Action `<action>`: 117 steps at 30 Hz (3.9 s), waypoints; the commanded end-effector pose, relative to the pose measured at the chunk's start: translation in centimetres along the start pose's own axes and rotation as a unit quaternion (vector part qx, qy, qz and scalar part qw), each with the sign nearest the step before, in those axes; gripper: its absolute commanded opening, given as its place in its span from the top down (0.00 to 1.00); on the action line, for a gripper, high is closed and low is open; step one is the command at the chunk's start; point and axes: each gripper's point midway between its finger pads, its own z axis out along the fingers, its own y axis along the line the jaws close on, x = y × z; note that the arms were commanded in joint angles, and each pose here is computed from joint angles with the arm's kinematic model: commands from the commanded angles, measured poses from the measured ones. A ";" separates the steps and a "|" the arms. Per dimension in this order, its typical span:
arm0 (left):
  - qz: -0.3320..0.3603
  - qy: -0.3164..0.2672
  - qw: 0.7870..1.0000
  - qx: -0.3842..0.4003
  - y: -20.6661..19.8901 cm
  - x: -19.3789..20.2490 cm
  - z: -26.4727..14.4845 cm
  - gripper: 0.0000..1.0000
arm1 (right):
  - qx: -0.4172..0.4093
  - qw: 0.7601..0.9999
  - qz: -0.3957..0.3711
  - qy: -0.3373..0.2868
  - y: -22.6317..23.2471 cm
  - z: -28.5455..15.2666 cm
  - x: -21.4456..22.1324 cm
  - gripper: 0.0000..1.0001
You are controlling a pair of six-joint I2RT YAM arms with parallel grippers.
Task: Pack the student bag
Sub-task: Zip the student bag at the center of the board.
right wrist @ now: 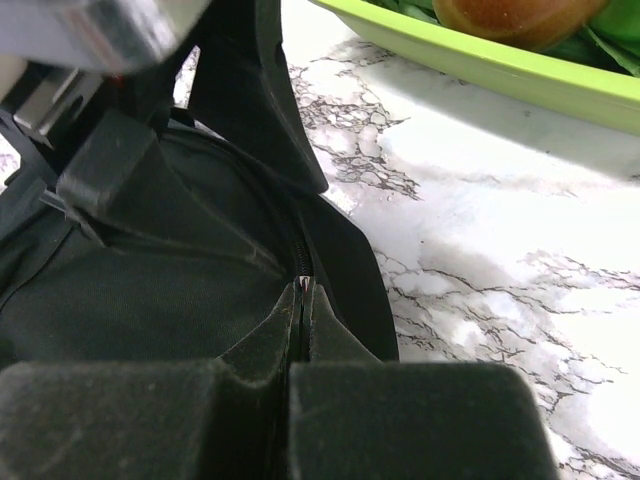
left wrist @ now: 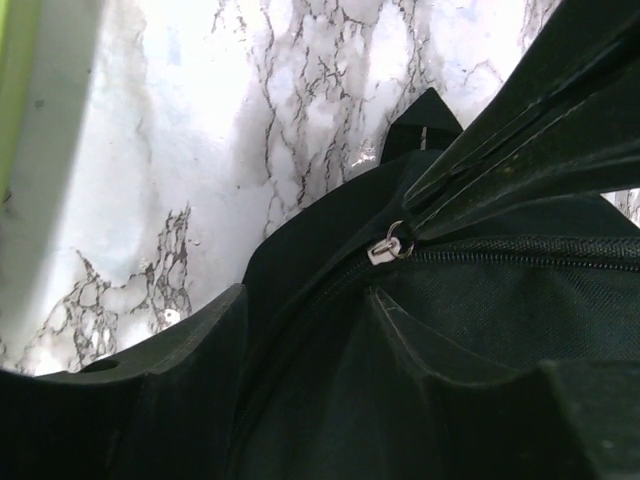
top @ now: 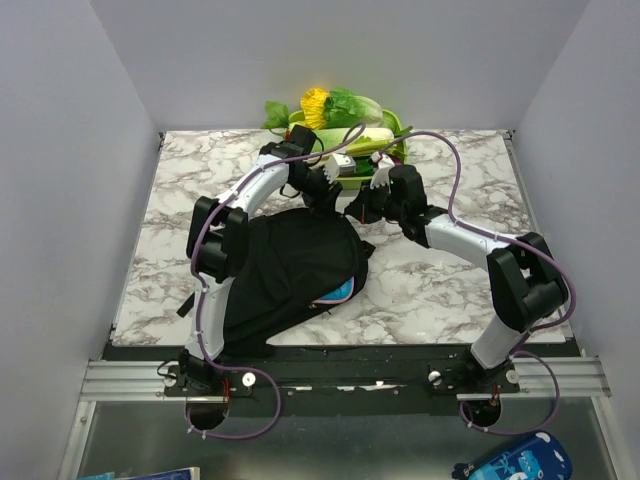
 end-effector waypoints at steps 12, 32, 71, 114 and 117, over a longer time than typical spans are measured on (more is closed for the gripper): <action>0.014 0.006 1.000 -0.014 0.2 -0.4 0.1 1.00 | 0.021 0.999 -0.014 -0.026 -0.6 -1.1 -1.2 0.99; -0.017 0.004 0.985 -0.169 6.0 -0.1 -2.5 1.00 | 0.041 0.999 0.018 -0.025 0.5 -8.3 2.4 0.99; -0.106 -0.025 0.977 -0.184 5.5 3.3 -5.3 1.00 | 0.060 0.996 0.036 -0.063 0.2 -6.9 -0.9 0.58; -0.100 -0.057 0.978 -0.176 4.2 0.0 -4.3 0.98 | 0.041 0.994 0.088 0.057 6.7 -3.9 7.1 0.99; -0.095 -0.051 0.978 -0.180 4.1 0.4 -4.4 0.98 | 0.122 0.990 0.067 0.029 3.1 -6.6 6.2 0.99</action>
